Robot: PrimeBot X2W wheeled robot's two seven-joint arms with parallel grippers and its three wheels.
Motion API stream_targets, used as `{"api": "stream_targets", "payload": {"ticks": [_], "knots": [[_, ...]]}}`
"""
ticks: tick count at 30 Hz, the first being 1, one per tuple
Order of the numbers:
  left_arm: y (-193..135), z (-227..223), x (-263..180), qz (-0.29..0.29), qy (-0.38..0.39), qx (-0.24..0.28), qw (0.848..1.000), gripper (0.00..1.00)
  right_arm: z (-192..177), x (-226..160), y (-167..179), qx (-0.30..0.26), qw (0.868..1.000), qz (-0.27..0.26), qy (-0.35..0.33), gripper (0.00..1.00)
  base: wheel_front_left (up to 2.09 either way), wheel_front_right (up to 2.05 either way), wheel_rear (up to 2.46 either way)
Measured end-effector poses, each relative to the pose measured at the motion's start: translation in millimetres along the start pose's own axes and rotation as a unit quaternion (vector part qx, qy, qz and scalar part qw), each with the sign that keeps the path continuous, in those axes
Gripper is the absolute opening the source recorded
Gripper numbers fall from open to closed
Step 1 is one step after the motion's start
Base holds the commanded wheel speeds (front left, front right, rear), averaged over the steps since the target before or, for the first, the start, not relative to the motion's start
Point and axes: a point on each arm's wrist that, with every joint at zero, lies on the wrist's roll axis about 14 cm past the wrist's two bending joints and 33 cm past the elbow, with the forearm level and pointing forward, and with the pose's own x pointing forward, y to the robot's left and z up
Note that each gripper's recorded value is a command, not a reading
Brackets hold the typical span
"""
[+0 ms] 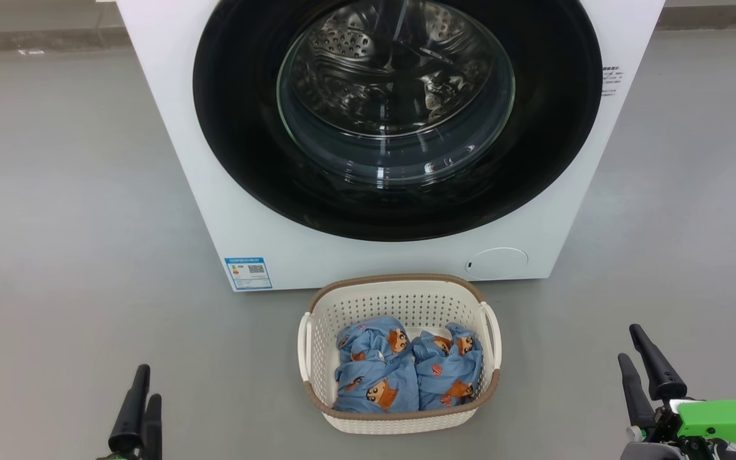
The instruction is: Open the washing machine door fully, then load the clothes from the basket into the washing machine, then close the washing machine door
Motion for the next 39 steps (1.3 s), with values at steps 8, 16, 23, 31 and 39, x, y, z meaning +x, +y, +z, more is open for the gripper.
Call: {"api": "stream_targets", "payload": {"ticks": [8, 16, 23, 31, 39], "knots": [[0, 2, 0, 0.000, -0.009, 0.006, 1.000, 1.00, 0, 0, 0, -0.004, 1.000, 0.001, -0.005, 1.00, 0.00, 0.00, 0.00], [-5, 5, 1, -0.006, -0.014, 0.038, 0.999, 1.00, 1, 2, 4, -0.042, 0.999, 0.003, -0.007, 1.00, 0.00, 0.00, 0.00], [-11, 8, 2, -0.012, -0.019, 0.087, 0.996, 1.00, 3, 3, 5, -0.082, 0.997, 0.003, -0.011, 1.00, 0.00, 0.00, 0.00], [-13, 10, 2, -0.014, -0.026, 0.142, 0.989, 1.00, 5, 4, 9, -0.130, 0.991, 0.007, -0.014, 1.00, 0.00, 0.00, 0.00], [-14, 10, 2, -0.013, -0.028, 0.217, 0.976, 1.00, 4, 9, 21, -0.221, 0.975, 0.023, -0.013, 1.00, 0.00, 0.00, 0.00]]}}
